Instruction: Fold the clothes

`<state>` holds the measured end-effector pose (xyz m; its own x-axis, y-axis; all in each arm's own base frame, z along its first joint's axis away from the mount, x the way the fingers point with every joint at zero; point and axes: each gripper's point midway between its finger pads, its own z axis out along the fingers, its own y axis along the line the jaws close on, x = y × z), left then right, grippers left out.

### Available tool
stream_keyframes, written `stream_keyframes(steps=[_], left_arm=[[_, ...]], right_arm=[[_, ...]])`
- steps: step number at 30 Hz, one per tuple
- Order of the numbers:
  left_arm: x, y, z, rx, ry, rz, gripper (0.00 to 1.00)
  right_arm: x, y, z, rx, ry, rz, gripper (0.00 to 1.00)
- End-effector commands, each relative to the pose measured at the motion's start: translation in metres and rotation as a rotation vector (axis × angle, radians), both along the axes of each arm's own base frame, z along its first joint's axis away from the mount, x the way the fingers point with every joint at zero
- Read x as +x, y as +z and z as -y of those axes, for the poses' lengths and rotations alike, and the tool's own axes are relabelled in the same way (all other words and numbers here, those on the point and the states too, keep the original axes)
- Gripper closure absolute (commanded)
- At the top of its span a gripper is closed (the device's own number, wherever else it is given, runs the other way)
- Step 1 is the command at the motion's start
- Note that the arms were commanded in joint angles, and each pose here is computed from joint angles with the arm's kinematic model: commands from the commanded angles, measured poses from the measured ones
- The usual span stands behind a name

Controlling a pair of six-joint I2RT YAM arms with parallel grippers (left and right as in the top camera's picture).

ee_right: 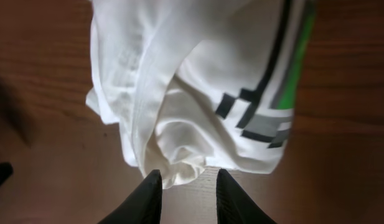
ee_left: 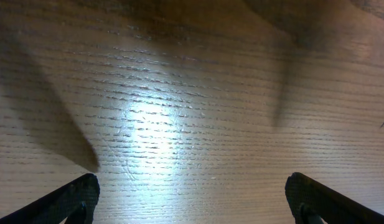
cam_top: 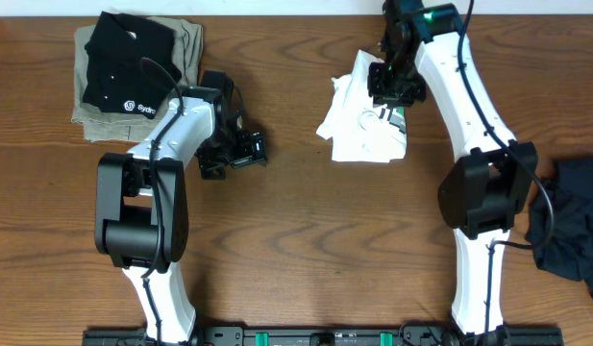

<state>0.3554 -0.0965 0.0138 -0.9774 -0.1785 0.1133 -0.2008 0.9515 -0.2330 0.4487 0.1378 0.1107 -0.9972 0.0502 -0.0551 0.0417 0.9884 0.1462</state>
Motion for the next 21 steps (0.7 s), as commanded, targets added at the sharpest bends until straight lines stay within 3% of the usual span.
stream_keyframes(steps=[1, 16, 21], left_arm=[[-0.001, 0.006, -0.001, -0.007, 0.003, 0.009, 0.03], [-0.001, 0.006, -0.001, -0.007, 0.002, 0.01, 0.03], [-0.001, 0.006, -0.001, -0.007, 0.002, 0.01, 0.03]], right_arm=[[-0.016, -0.011, -0.022, 0.012, 0.109, -0.04, 0.71], [-0.031, -0.057, -0.035, -0.077, 0.279, -0.051, 0.67], [-0.035, -0.061, -0.046, -0.072, 0.28, -0.049, 0.86]])
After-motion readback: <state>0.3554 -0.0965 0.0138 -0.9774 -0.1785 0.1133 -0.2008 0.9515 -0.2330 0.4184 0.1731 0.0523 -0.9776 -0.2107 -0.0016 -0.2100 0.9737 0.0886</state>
